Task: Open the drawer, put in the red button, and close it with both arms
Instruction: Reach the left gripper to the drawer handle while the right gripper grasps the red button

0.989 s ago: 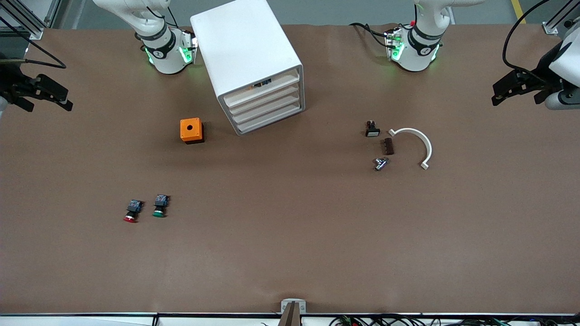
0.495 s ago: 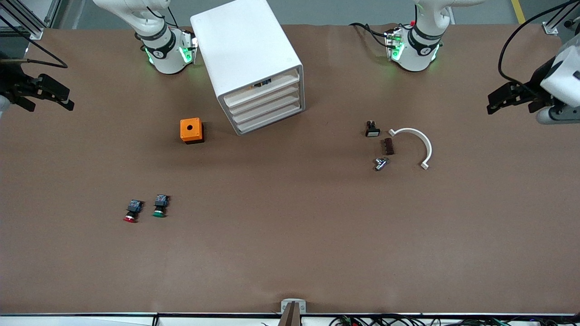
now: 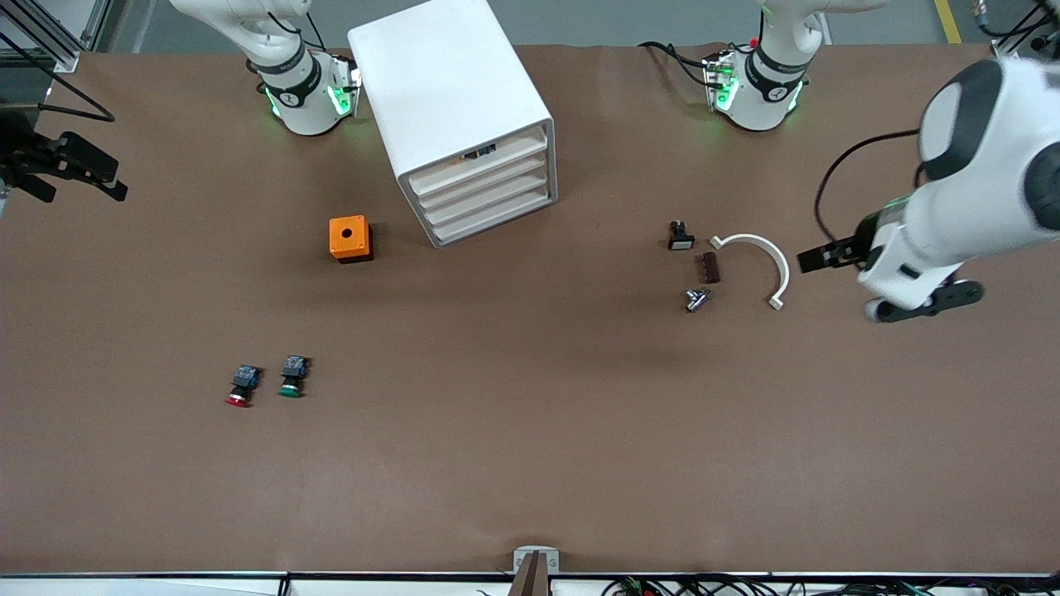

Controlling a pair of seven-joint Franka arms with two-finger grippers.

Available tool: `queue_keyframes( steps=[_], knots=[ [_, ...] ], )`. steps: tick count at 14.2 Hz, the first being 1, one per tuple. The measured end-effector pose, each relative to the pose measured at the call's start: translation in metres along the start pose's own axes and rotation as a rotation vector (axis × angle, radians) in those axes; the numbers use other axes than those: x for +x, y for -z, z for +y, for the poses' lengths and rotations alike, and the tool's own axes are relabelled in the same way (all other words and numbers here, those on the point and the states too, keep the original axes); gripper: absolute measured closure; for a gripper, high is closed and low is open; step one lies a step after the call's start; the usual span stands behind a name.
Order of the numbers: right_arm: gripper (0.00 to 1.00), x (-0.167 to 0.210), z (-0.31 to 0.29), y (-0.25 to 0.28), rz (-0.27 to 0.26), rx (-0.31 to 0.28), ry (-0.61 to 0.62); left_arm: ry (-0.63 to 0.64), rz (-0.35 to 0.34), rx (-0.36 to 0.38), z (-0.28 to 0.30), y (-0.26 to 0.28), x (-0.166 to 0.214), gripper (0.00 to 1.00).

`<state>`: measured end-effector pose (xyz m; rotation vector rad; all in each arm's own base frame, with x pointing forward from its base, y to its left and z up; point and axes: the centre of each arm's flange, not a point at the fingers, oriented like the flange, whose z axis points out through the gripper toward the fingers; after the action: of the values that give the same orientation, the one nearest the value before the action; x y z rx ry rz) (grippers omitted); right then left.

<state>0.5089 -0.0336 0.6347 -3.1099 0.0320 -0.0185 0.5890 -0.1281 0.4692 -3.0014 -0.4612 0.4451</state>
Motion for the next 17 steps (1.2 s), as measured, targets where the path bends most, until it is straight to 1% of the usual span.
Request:
queue_keyframes(
  steps=[3, 5, 7, 9, 10, 11, 12, 14, 15, 17],
  knots=[
    [0.0, 0.011, 0.006, -0.018, -0.032, 0.0, -0.009, 0.228, -0.123, 0.013, 0.057, -0.057, -0.001, 0.0],
    [0.0, 0.025, 0.008, -0.039, -0.061, 0.0, -0.012, 0.366, -0.19, 0.053, 0.095, -0.095, -0.009, 0.0],
    [0.0, 0.05, 0.015, -0.078, -0.093, -0.004, -0.022, 0.528, -0.231, 0.108, 0.138, -0.127, -0.027, 0.0],
    [0.0, 0.078, 0.041, -0.125, -0.124, -0.002, -0.037, 0.745, -0.255, 0.161, 0.175, -0.15, -0.045, 0.0],
    [0.0, 0.088, 0.054, -0.144, -0.132, 0.0, -0.038, 0.844, -0.269, 0.192, 0.19, -0.163, -0.053, 0.0],
    [0.0, 0.096, 0.064, -0.162, -0.129, -0.001, -0.042, 0.916, -0.299, 0.221, 0.204, -0.177, -0.063, 0.0],
    [0.0, 0.104, 0.07, -0.18, -0.118, -0.003, -0.049, 0.965, -0.349, 0.246, 0.22, -0.192, -0.074, 0.0],
    [0.0, 0.115, 0.072, -0.217, -0.083, -0.01, -0.103, 1.054, -0.457, 0.293, 0.245, -0.217, -0.095, 0.0],
    [0.0, 0.118, 0.069, -0.239, -0.061, -0.014, -0.142, 1.107, -0.521, 0.314, 0.253, -0.225, -0.102, 0.0],
    [0.0, 0.12, 0.055, -0.283, -0.027, -0.018, -0.178, 1.203, -0.637, 0.349, 0.264, -0.235, -0.108, 0.0]
  ],
)
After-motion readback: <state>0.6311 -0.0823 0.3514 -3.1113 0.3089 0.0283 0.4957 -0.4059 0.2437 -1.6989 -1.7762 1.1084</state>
